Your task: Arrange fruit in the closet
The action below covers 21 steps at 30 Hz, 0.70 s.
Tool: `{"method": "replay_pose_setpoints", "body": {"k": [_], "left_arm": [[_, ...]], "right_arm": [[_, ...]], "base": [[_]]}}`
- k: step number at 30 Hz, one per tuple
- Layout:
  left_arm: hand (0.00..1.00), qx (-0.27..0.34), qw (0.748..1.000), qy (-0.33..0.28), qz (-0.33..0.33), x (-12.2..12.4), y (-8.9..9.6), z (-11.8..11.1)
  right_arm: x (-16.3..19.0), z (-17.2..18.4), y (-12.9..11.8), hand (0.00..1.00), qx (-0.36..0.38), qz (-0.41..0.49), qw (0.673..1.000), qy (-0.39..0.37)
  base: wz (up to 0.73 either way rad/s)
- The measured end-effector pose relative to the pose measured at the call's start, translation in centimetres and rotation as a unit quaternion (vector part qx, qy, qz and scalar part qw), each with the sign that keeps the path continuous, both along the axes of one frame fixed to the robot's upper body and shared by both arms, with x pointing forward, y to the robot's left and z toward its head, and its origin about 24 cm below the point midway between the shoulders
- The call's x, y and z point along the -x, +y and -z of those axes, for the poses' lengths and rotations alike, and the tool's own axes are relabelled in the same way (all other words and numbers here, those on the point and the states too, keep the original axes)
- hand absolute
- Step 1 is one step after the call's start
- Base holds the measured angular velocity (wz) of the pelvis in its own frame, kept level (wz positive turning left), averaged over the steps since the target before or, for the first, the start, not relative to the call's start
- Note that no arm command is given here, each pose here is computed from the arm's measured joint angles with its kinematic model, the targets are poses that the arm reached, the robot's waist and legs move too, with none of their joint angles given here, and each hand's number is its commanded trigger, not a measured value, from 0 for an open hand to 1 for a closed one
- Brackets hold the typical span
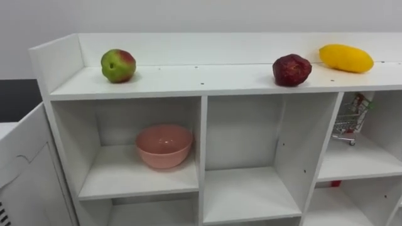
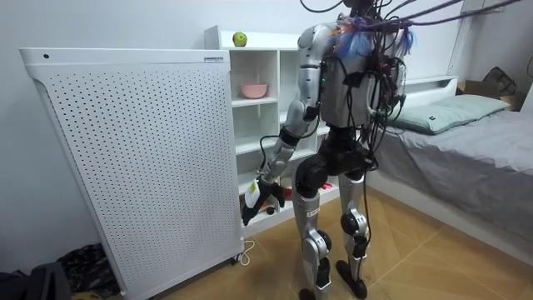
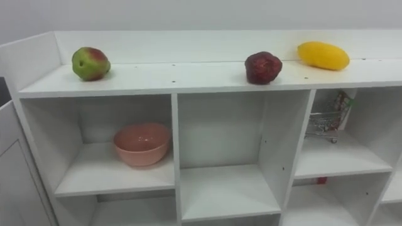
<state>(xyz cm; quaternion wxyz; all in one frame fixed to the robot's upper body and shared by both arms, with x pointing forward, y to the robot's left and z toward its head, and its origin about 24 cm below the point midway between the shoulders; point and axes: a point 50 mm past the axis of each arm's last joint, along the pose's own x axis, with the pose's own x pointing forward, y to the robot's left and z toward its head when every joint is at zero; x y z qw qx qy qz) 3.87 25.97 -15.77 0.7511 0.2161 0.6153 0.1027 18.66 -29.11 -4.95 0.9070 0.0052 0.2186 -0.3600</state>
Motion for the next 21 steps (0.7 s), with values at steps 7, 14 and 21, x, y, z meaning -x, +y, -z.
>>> {"method": "replay_pose_setpoints", "body": {"k": [7,14,21], "left_arm": [[0.0,0.013,0.999,-0.032,0.001,-1.1,-0.6,-0.1],[0.0,0.015,1.0,-0.025,-0.003,0.3,-0.5,-0.1],[0.0,0.021,0.999,-0.02,0.02,0.5,-0.7,-0.1]], "right_arm": [[-2.9,-6.4,1.2,0.0,0.11,-0.024,0.987,-0.116],[-3.7,-11.8,2.4,0.0,0.171,-0.034,0.958,-0.227],[-5.4,-16.0,3.6,0.0,0.18,-0.048,0.928,-0.322]], "base": [[0.01],[0.04],[0.0]]}}
